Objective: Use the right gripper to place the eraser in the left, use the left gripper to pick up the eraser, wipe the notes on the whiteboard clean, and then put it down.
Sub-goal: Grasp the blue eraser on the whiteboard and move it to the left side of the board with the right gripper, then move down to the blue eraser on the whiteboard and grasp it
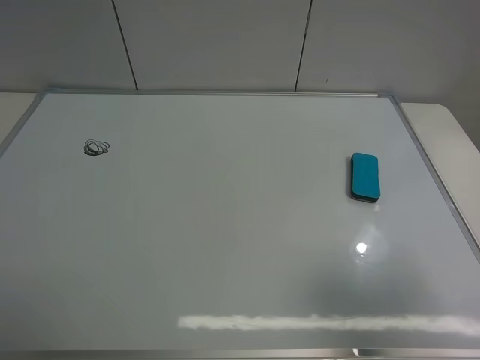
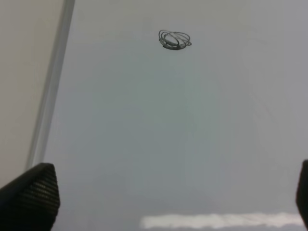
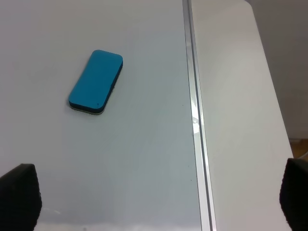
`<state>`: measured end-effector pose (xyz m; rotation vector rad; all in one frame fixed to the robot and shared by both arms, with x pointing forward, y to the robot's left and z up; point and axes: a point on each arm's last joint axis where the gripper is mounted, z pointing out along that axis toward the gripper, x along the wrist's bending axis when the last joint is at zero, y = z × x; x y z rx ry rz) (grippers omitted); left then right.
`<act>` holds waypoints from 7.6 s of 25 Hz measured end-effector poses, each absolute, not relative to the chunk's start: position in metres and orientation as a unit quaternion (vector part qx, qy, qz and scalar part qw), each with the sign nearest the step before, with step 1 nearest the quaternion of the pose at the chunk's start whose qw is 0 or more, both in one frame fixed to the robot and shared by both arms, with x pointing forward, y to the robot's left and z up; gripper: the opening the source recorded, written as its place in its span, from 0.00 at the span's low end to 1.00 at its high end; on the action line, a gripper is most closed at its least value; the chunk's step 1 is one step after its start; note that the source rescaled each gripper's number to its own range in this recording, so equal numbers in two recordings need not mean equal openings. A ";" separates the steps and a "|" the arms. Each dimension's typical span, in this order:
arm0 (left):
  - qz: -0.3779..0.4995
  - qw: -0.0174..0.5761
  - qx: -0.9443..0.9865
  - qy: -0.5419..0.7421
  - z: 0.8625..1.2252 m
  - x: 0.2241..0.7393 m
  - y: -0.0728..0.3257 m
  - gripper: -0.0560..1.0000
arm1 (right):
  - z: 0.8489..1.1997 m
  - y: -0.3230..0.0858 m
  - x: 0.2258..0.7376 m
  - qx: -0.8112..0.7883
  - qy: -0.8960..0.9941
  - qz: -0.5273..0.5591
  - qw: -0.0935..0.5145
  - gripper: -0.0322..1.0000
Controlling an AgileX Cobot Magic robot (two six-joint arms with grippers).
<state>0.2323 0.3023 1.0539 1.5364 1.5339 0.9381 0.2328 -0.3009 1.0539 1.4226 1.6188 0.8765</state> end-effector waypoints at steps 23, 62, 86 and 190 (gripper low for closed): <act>0.367 0.379 0.601 0.600 1.054 0.232 0.302 1.00 | 1.072 -0.301 0.242 0.568 0.644 0.337 0.386 1.00; 0.367 0.379 0.601 0.600 1.054 0.232 0.302 1.00 | 0.926 -0.253 0.539 0.678 0.711 0.155 0.108 0.03; 0.367 0.379 0.601 0.600 1.054 0.232 0.302 1.00 | 0.909 -0.244 0.570 0.681 0.702 0.172 0.115 0.03; 0.367 0.379 0.601 0.600 1.054 0.232 0.302 1.00 | 1.117 0.047 0.470 0.387 0.834 0.321 0.226 1.00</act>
